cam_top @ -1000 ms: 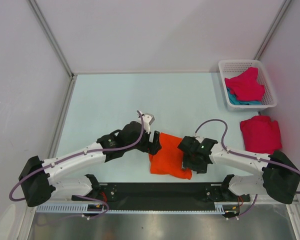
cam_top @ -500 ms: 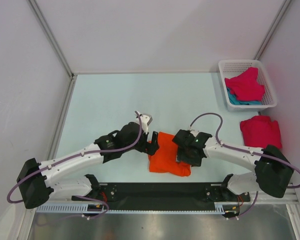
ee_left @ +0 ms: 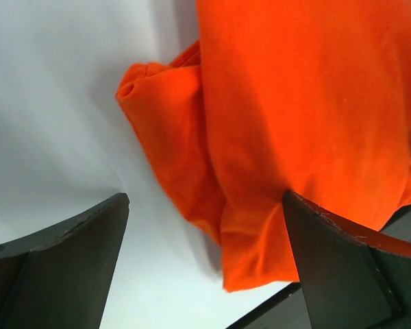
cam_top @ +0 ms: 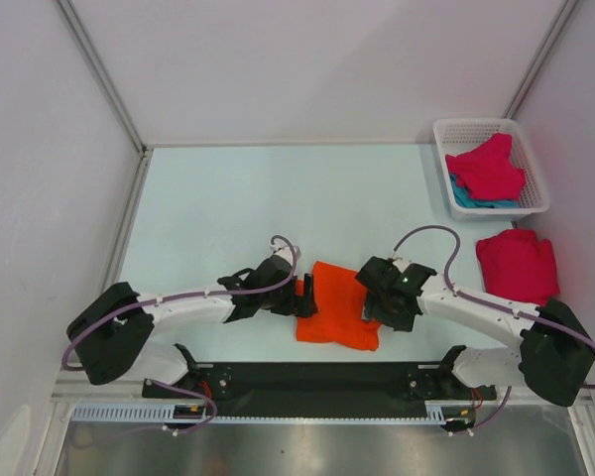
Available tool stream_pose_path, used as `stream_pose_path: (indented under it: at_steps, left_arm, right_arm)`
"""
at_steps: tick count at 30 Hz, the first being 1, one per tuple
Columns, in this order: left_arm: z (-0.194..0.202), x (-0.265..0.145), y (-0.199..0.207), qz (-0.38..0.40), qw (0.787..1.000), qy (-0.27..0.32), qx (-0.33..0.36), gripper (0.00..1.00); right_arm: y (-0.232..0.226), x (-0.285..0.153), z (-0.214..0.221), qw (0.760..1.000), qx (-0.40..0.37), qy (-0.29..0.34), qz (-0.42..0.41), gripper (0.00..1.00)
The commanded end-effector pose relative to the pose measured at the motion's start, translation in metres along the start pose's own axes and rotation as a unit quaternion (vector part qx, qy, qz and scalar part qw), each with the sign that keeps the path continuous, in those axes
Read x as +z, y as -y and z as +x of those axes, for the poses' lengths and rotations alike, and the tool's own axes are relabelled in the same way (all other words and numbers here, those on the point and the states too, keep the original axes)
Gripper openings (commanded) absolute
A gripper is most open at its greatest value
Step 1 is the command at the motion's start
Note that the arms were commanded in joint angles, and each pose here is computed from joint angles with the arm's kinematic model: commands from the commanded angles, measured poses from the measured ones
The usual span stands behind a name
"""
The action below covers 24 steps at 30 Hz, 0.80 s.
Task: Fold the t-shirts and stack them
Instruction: Put the neatly folded tshirt into the corner of the board with the right arm
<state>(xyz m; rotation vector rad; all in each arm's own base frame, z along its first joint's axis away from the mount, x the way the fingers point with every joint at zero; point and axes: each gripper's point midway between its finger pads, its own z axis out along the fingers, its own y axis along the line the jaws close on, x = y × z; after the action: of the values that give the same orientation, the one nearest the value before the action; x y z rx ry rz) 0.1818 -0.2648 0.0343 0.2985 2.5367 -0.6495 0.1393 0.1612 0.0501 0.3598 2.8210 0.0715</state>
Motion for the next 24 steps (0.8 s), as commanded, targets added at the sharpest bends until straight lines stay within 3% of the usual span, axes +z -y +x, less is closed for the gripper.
stream_pose_path:
  at_steps: [1, 9, 17, 24]
  left_arm:
    - [0.005, 0.012, 0.006, 0.018, 0.999, -0.006, -0.039, 1.00]
    - [0.012, 0.032, 0.014, 0.039, 0.997, -0.025, -0.055, 1.00]
    - [0.014, 0.052, 0.053, 0.102, 0.992, -0.053, -0.056, 0.92]
    - [0.022, 0.058, 0.071, 0.116, 0.990, -0.068, -0.045, 0.92]
  right_arm:
    - [0.011, 0.008, -0.012, 1.000, 0.015, 0.012, -0.002, 0.71]
    - [0.020, 0.015, -0.028, 1.000, 0.026, 0.016, 0.000, 0.71]
    - [0.031, 0.044, -0.040, 0.999, 0.051, -0.005, -0.014, 0.71]
    - [0.015, 0.064, -0.038, 0.997, 0.056, -0.025, -0.038, 0.70]
